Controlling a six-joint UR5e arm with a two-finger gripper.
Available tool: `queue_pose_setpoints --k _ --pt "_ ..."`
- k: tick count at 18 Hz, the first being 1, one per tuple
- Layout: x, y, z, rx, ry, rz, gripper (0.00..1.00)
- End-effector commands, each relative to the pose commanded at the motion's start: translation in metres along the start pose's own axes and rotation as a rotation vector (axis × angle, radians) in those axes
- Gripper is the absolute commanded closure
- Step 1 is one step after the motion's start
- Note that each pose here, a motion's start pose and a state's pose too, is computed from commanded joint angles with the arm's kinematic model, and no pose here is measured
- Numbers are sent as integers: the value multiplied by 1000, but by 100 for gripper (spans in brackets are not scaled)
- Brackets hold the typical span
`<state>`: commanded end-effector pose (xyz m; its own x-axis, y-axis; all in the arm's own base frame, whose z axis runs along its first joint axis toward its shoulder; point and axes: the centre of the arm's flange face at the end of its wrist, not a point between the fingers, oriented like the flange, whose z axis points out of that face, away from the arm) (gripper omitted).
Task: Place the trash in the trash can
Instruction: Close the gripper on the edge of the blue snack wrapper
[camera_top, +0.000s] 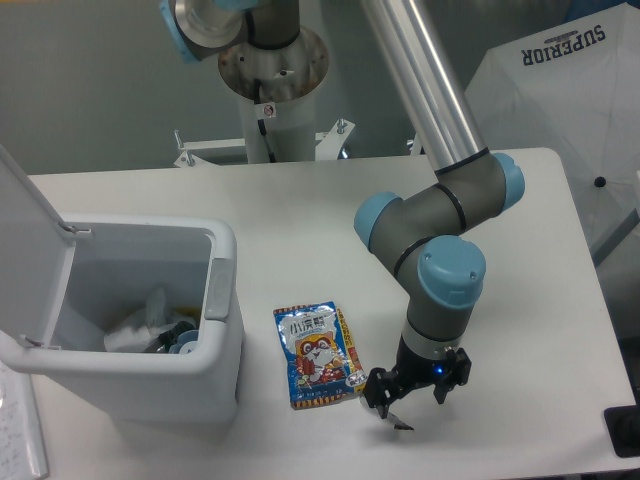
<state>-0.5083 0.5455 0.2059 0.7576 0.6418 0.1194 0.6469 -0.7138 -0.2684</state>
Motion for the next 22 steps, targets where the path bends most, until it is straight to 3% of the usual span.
queue_pose_setpoints --k 8,13,17,18,22 --pt "20 0 19 -20 10 -1 3" --pt "25 3 22 -29 12 5 45" --pt "25 4 22 -34 -12 8 91" --pt "25 4 22 -36 -31 9 97" --pt "25 3 18 -33 -36 22 100"
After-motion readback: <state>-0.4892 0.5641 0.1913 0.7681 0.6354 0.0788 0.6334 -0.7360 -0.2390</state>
